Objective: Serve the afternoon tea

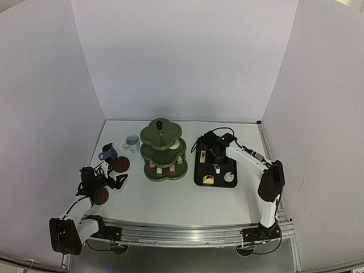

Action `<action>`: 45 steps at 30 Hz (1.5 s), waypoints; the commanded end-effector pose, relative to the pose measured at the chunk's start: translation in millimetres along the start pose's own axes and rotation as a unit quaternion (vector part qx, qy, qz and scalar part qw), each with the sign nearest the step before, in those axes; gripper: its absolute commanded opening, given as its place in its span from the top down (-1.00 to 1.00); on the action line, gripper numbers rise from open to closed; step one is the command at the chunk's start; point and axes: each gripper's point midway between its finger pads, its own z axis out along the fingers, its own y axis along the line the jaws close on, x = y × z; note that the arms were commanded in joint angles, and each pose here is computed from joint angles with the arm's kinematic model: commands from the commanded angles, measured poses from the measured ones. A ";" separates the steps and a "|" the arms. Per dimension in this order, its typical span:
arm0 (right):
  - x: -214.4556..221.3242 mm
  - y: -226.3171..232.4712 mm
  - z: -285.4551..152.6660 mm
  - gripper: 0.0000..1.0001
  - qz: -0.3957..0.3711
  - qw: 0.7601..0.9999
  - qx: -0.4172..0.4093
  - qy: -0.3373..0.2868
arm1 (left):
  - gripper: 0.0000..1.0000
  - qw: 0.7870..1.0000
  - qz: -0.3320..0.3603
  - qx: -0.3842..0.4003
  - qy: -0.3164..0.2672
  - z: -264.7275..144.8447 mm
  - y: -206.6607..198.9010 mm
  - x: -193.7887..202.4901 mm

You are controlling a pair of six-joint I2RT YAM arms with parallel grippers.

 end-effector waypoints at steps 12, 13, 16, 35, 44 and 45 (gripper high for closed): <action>-15.4 20.4 -20.1 0.42 -0.017 0.999 -0.017 -0.032 | -0.99 1.000 0.015 -0.004 -0.011 -0.8 -0.3 -2.9; -16.3 22.9 -19.5 0.42 -0.023 0.999 -0.021 -0.031 | -0.99 1.000 0.014 -0.003 -0.011 -0.7 -0.5 -2.5; -23.8 28.5 -17.0 0.43 -0.033 0.998 -0.028 -0.035 | -0.99 1.000 0.013 -0.001 -0.012 -0.4 -0.9 -2.9; -15.8 3.7 17.1 0.51 0.012 1.000 -0.022 0.002 | -0.99 1.000 0.013 -0.002 -0.013 -1.2 -1.3 -4.2; -10.2 -8.2 -7.1 0.51 0.005 1.000 -0.026 -0.007 | -0.99 1.000 0.013 -0.001 -0.012 -0.5 -0.8 -4.2; -9.4 -7.5 -10.2 0.51 0.003 0.999 -0.031 -0.007 | -0.99 1.000 0.012 -0.001 -0.011 -0.4 -0.8 -4.0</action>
